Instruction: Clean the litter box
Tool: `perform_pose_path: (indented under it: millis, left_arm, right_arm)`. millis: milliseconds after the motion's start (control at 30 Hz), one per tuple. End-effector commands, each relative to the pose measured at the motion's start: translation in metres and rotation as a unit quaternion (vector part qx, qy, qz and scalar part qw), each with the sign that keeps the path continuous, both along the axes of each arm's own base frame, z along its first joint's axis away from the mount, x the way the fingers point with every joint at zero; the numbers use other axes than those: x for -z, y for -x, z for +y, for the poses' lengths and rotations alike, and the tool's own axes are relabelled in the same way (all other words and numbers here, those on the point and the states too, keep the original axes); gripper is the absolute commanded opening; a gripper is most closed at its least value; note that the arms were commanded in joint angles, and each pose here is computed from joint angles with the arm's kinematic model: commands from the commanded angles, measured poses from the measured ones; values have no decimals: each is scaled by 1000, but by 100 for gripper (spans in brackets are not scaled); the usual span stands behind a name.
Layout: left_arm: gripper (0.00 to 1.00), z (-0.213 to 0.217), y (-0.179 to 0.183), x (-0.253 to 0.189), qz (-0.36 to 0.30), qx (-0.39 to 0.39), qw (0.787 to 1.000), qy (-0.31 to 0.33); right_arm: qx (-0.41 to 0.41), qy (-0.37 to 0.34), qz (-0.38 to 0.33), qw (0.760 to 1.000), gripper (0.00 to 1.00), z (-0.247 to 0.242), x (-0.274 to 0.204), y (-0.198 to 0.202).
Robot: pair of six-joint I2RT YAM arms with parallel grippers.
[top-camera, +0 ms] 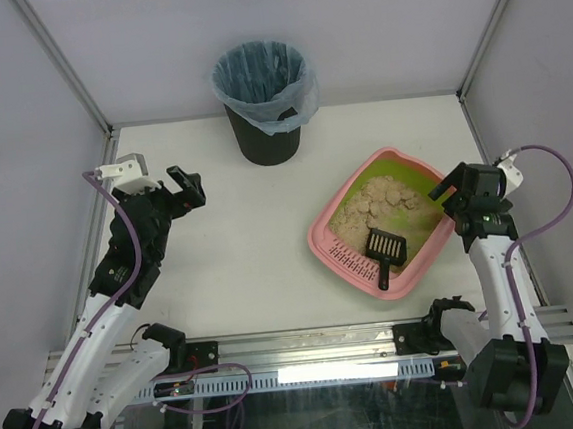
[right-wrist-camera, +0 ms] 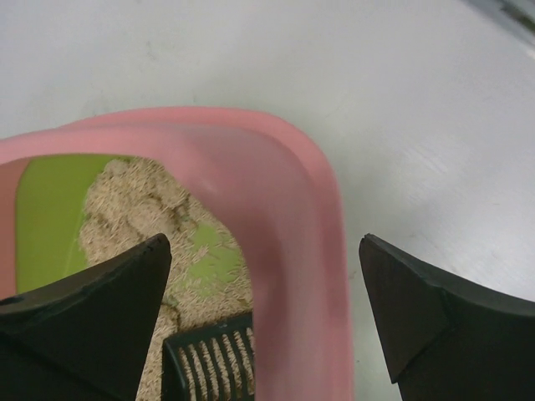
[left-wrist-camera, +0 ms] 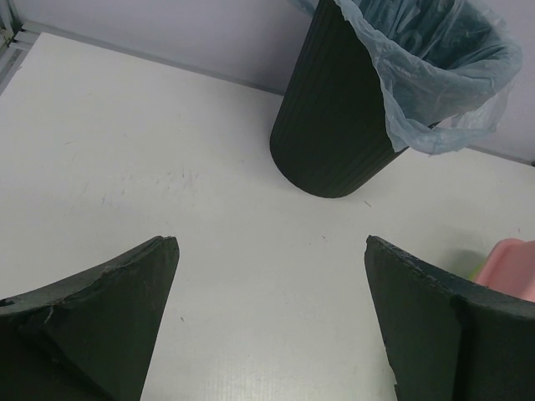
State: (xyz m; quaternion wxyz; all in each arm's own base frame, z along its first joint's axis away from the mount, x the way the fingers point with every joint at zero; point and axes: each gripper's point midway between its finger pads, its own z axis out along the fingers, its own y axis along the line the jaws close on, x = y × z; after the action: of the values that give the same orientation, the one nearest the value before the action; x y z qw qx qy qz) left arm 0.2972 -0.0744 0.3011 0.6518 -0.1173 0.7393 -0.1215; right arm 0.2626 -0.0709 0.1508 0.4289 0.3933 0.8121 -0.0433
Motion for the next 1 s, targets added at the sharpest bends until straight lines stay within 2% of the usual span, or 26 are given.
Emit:
perform_pose_path:
  millis: [0, 67, 167, 333, 567, 733, 967]
  left_arm:
    - [99, -7, -2, -14, -24, 17, 1000, 7]
    - [99, -8, -2, -12, -22, 20, 1000, 9]
    - [99, -12, -3, -9, -18, 27, 999, 12]
    - [99, -22, -8, 2, 2, 44, 999, 26]
    - [99, -37, -11, 23, 33, 63, 996, 59]
    - [99, -51, -11, 38, 48, 94, 992, 67]
    - [99, -75, -11, 69, 87, 150, 982, 72]
  right_arm:
    - [-131, -71, -62, 987, 95, 46, -8, -35]
    - [-162, -80, -70, 981, 94, 56, -10, -40]
    - [-192, -52, -75, 977, 95, 60, -15, -46]
    - [-275, -25, -25, 961, 95, 91, -4, -56]
    - [-372, -6, -13, 928, 95, 159, -1, -65]
    - [-420, -22, -29, 907, 95, 214, -7, -75]
    - [-498, -46, -55, 864, 95, 311, -20, -108]
